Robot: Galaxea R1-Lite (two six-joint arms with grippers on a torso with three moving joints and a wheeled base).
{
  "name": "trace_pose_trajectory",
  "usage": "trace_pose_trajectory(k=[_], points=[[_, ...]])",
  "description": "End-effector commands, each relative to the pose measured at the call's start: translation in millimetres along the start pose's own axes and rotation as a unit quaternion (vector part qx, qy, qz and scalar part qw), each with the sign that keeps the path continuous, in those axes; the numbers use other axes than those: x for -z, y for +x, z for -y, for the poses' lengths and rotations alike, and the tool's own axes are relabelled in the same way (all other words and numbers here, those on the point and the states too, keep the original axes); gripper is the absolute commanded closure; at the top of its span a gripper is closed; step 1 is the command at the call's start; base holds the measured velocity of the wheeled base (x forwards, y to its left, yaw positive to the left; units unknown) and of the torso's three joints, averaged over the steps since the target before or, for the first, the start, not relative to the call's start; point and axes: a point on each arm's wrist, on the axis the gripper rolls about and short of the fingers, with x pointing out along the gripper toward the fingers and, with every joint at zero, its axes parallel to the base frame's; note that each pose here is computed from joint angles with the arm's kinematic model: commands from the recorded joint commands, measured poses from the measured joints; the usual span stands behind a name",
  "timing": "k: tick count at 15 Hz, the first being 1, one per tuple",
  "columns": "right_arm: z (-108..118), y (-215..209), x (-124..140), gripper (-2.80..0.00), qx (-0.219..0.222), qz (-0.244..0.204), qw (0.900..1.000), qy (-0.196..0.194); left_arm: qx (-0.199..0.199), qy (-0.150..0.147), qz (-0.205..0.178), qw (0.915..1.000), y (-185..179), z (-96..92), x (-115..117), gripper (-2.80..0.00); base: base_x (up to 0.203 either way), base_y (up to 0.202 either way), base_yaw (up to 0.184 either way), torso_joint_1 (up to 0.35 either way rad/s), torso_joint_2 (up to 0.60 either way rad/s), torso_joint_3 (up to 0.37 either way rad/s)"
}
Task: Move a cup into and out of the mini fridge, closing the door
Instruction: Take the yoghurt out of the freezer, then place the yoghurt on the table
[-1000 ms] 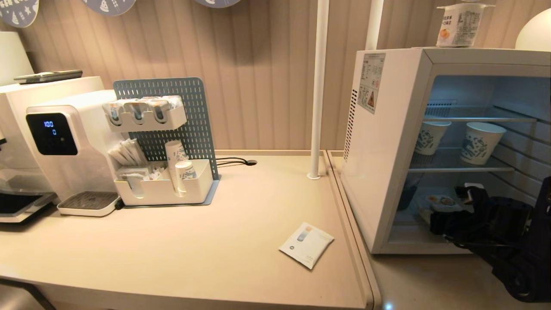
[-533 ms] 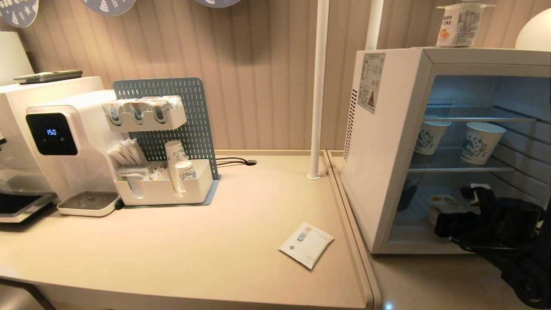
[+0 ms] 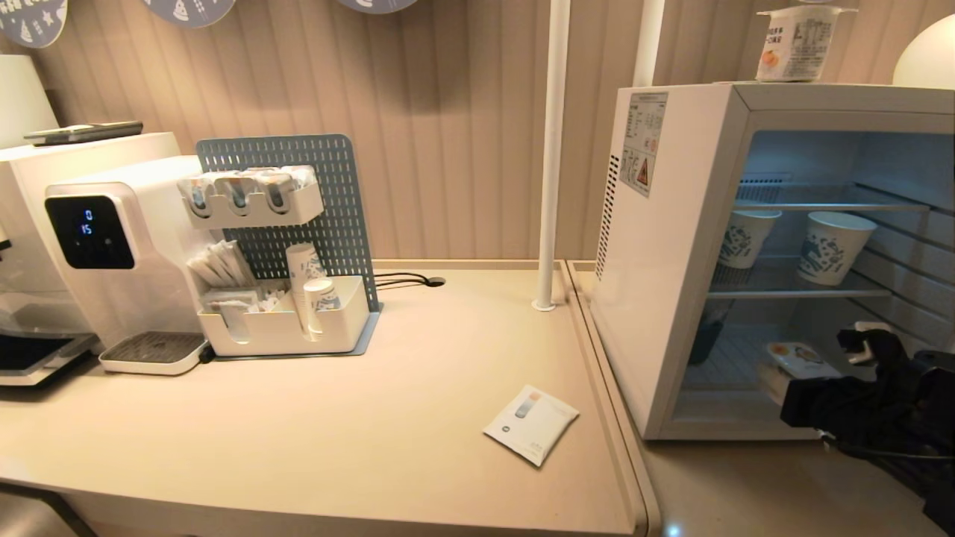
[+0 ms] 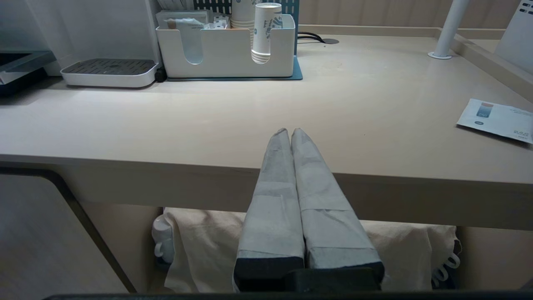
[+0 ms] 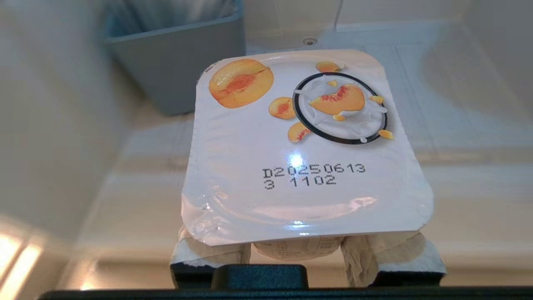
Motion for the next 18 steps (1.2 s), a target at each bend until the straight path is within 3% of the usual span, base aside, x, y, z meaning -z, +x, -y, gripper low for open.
trace_pose_trajectory(k=[1, 5, 11, 18], points=[[-3, -21, -9, 0.0, -0.003, 0.022, 1.0, -0.003, 0.0, 0.0, -0.001, 1.0, 0, 0.0, 0, 0.0, 0.0, 0.0, 0.0, 0.0, 0.0, 0.0], [-8, -52, -15, 0.0, -0.013, 0.042, 0.999, -0.004, 0.0, 0.0, -0.001, 1.0, 0, 0.0, 0, 0.0, 0.0, 0.0, 0.0, 0.0, 0.0, 0.0], [-16, -108, -48, 0.0, -0.011, 0.127, 0.992, -0.014, 0.0, 0.0, -0.001, 1.0, 0, 0.0, 1, 0.0, 0.0, 0.0, 0.0, 0.0, 0.0, 0.0], [-32, -219, -69, 0.0, -0.012, 0.137, 0.99, -0.008, 0.0, 0.0, -0.001, 1.0, 0, 0.0, 0, 0.0, 0.0, 0.0, 0.0, 0.0, 0.0, 0.0]])
